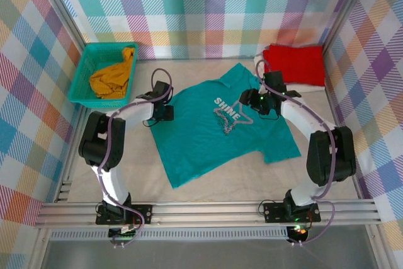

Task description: Fold and stack the t-shirts

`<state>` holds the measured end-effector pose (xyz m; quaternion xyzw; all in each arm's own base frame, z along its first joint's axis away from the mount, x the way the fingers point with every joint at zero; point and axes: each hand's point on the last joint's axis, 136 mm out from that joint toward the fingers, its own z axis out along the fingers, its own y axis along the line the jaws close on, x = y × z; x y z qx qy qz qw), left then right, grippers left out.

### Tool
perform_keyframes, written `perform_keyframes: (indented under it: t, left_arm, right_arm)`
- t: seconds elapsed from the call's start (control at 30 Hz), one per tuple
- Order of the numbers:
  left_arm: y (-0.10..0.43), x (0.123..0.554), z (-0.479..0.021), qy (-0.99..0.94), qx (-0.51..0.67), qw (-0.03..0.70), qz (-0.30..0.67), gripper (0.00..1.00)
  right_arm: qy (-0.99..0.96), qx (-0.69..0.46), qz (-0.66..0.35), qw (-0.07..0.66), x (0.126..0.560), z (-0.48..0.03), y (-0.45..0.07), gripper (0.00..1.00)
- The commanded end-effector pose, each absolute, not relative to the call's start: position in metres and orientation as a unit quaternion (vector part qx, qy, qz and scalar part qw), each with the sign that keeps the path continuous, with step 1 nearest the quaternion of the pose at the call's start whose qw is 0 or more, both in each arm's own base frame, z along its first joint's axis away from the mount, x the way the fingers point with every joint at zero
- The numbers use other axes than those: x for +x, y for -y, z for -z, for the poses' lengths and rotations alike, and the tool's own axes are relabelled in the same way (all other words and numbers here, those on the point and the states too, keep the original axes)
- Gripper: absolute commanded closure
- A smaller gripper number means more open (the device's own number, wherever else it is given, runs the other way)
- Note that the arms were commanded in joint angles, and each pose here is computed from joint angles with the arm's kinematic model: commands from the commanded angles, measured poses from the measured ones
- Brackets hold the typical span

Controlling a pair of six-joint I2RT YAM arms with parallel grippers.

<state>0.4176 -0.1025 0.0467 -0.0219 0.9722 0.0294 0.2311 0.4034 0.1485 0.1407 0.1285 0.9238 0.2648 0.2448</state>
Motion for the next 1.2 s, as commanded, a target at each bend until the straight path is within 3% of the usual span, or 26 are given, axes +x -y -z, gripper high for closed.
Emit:
perform_keyframes:
  t: [0.0,0.27,0.37,0.5,0.6,0.7,0.83,0.87,1.17]
  left_arm:
    - [0.083,0.416,-0.042,-0.976,-0.031,0.205,-0.060,0.46]
    - [0.084,0.417,-0.026,-0.986,-0.028,0.156,-0.050,0.48]
    - [0.081,0.418,-0.023,-0.986,-0.027,0.153,-0.060,0.59]
    - [0.086,0.422,-0.026,-0.987,-0.023,0.152,-0.050,0.61]
    - [0.085,0.421,-0.024,-0.987,-0.024,0.150,-0.055,0.80]
    - [0.079,0.422,-0.027,-0.985,-0.030,0.153,-0.071,0.91]
    - [0.076,0.425,-0.032,-0.984,-0.028,0.157,-0.079,0.92]
    - [0.076,0.425,-0.033,-0.984,-0.027,0.155,-0.080,0.99]
    - [0.071,0.426,-0.057,-0.981,-0.028,0.171,-0.087,1.00]
  right_arm:
    - [-0.910,0.120,-0.278,0.282,0.411,-0.166,-0.150,0.41]
    - [-0.908,0.118,-0.266,0.301,0.403,-0.178,-0.140,0.40]
    - [-0.907,0.120,-0.263,0.306,0.402,-0.182,-0.136,0.39]
    - [-0.905,0.120,-0.268,0.309,0.401,-0.186,-0.135,0.38]
    - [-0.904,0.121,-0.268,0.311,0.400,-0.186,-0.135,0.38]
    - [-0.905,0.120,-0.268,0.309,0.399,-0.184,-0.135,0.37]
    - [-0.905,0.123,-0.267,0.308,0.398,-0.184,-0.133,0.36]
    - [-0.904,0.122,-0.267,0.310,0.398,-0.185,-0.132,0.36]
    - [-0.902,0.125,-0.261,0.319,0.396,-0.190,-0.125,0.35]
